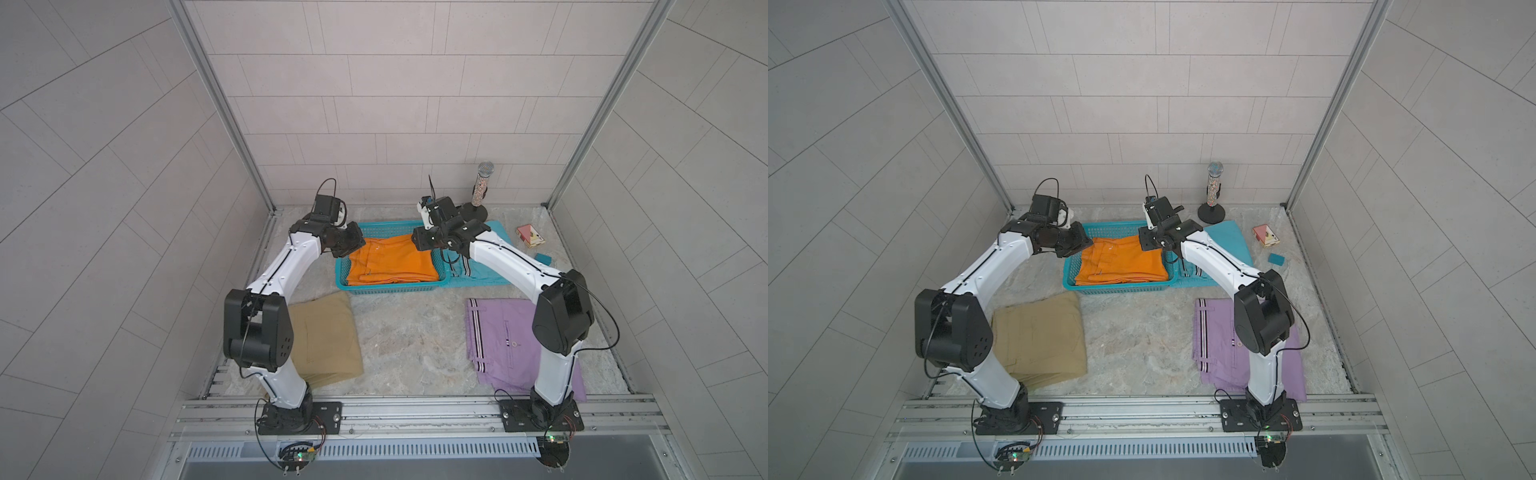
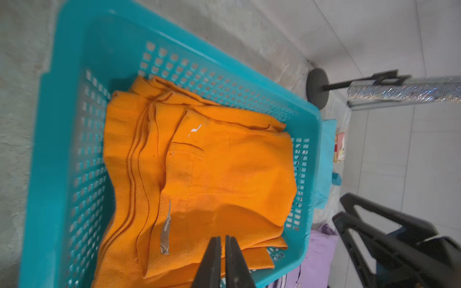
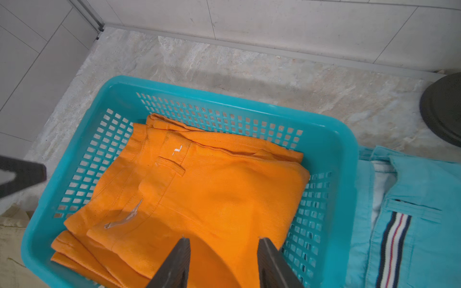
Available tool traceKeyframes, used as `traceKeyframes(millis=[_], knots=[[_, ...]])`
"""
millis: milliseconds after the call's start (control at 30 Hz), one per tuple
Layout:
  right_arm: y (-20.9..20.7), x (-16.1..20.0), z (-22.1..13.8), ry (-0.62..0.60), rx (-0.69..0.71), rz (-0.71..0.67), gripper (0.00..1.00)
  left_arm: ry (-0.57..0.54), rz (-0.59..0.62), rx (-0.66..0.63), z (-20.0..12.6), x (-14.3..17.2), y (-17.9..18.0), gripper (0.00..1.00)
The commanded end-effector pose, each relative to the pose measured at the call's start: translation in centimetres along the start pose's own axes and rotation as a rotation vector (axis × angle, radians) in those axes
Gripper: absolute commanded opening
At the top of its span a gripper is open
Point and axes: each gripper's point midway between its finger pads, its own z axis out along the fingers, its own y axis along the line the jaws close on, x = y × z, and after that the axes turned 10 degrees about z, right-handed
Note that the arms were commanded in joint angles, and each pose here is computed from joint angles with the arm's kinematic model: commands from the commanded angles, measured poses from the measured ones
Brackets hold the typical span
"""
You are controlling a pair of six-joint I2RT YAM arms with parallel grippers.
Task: Put the folded long pants in the basket
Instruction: Place the long pant in the basket.
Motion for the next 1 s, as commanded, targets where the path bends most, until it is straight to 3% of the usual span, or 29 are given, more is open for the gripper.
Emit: traceKeyframes(millis=[0,233,367,467,600,700,800,867,967], knots=[[-2.4,4.5,4.0,0.154,0.087,0.028,0.47,0.11,-0.045,-0.015,3.7,2.9,2.1,0.08],[-4.3,7.6,7.3,0.268,0.132,0.065,0.47,0.193,-0.062,-0.036,6.3,4.4,3.8,0.1],[-3.4,6.8,6.4,0.281,0.101,0.054,0.48,0.143,-0.036,-0.016,4.0,3.3,2.3,0.4],[-1.2,4.1,3.0,0.208,0.041,0.039,0.51,0.078,0.012,0.003,0.3,2.0,0.1,0.63],[3.5,2.0,-3.8,0.105,-0.088,0.013,0.57,-0.024,0.062,0.017,-5.9,1.6,-2.1,0.74],[7.8,5.0,-8.0,0.101,-0.209,-0.03,0.67,-0.137,0.071,-0.033,-10.4,2.7,-1.6,0.8],[12.6,11.4,-10.1,0.172,-0.377,-0.048,0.73,-0.244,0.086,-0.098,-13.9,5.1,0.1,0.94],[15.6,16.6,-10.9,0.254,-0.48,-0.055,0.75,-0.274,0.102,-0.158,-15.8,7.1,1.6,0.99],[17.8,22.7,-11.2,0.356,-0.542,-0.072,0.78,-0.261,0.092,-0.224,-17.6,9.9,3.4,1.0]])
